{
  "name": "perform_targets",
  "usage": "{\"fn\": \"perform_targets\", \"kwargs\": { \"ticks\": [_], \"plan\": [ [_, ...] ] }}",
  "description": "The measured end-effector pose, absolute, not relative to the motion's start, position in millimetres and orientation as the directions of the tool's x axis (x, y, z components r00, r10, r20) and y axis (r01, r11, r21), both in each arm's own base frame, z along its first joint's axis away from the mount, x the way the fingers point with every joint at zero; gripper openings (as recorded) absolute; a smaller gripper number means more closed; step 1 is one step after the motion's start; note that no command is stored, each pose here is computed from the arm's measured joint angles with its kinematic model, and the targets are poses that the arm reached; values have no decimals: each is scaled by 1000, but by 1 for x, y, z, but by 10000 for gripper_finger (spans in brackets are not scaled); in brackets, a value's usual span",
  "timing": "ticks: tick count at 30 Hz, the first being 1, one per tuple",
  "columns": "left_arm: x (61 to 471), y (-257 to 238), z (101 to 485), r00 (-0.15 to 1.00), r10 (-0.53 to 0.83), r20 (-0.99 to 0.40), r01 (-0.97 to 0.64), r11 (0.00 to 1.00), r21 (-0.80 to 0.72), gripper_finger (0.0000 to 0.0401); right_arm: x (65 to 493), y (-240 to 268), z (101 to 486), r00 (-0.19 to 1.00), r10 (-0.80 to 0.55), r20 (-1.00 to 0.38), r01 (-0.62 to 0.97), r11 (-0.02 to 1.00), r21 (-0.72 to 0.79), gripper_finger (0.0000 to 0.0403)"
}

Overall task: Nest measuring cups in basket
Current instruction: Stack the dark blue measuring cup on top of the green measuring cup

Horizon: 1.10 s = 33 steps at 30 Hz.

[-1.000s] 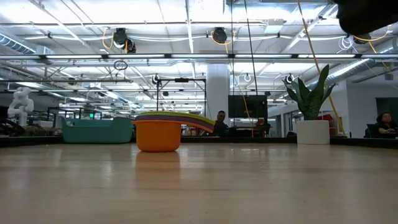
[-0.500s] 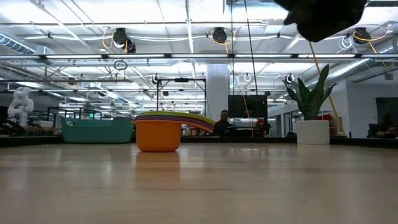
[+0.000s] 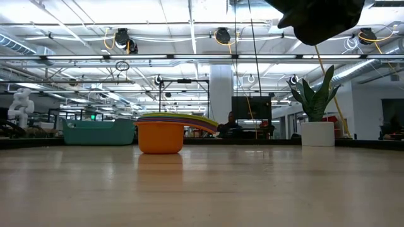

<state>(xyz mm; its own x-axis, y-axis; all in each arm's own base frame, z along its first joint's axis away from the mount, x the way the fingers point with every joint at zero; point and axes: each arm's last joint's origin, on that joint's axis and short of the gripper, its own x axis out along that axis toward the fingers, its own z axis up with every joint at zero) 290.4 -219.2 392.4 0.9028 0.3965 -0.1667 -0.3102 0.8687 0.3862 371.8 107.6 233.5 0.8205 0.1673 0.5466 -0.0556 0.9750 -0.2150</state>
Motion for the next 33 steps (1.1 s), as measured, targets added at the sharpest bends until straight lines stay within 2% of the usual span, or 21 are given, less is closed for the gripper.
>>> {"fn": "perform_targets", "kwargs": {
  "ticks": [4,10,17,21,24,27,30,33],
  "plan": [
    [299,-212,391,921,334,-202,-244,896,371,97,372,108,233,819,188,543,-74,972,-225,0],
    [307,-202,391,931,284,-231,-185,910,372,17,373,108,231,827,194,527,-81,970,-230,0],
    [306,-203,388,930,271,-250,-157,905,396,11,374,107,230,836,190,516,-78,970,-230,4],
    [299,-200,391,925,271,-266,-145,900,412,9,374,108,229,868,71,491,17,985,-172,37],
    [289,-195,400,928,261,-267,-144,910,390,8,375,111,228,925,-34,377,99,983,-155,78],
    [276,-187,406,920,258,-297,-136,917,374,6,372,114,225,979,-132,157,155,978,-142,117],
    [264,-173,408,897,236,-375,-109,938,329,7,360,116,228,975,-215,-53,208,971,-119,145],
    [255,-161,401,845,220,-488,-96,959,266,6,341,114,240,950,-239,-199,227,971,-77,163]
  ]
}}
